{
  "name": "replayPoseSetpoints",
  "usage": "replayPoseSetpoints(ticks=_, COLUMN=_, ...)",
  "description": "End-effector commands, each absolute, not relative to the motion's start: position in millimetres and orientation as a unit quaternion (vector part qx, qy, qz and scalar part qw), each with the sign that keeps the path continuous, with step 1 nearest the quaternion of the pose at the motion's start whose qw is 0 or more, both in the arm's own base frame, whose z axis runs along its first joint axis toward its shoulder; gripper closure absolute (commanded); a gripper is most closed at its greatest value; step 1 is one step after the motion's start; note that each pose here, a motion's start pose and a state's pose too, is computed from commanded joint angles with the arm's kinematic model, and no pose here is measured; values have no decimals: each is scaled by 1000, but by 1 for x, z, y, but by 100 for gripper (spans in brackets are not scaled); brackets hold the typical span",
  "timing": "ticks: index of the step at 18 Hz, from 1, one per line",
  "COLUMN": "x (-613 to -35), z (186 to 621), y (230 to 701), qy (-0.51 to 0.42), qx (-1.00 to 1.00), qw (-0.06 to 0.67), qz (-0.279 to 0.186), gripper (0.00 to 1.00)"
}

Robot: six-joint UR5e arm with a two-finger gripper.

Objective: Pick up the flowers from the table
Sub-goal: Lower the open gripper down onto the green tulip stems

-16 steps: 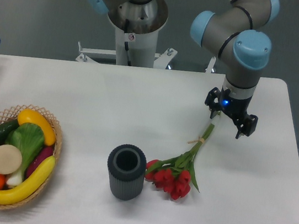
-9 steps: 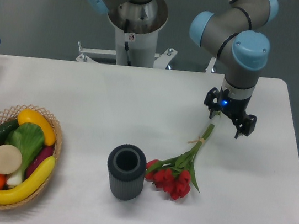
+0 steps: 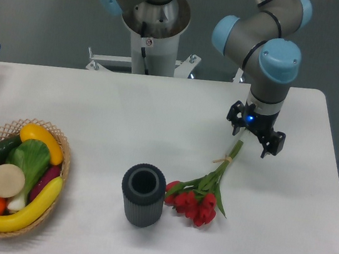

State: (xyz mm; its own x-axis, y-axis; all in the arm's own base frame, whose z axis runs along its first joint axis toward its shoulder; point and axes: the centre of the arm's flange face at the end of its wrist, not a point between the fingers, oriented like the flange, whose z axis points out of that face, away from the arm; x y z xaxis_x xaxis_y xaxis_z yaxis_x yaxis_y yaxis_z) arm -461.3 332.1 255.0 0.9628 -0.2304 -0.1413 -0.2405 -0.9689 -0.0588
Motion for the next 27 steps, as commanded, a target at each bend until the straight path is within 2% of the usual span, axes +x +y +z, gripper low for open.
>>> replayPoseSetpoints(ticks=13, x=-454, z=214, y=391, qy=59, qx=-997, qw=36, qz=38, gripper=0)
replayPoseSetpoints(ticks=23, x=-449, z=192, y=401, qy=61, qx=-997, qw=27, qz=25, gripper=0)
replayPoseSetpoints(ticks=27, x=-450, z=189, y=406, qy=64, qx=-997, qw=33, qz=36, gripper=0)
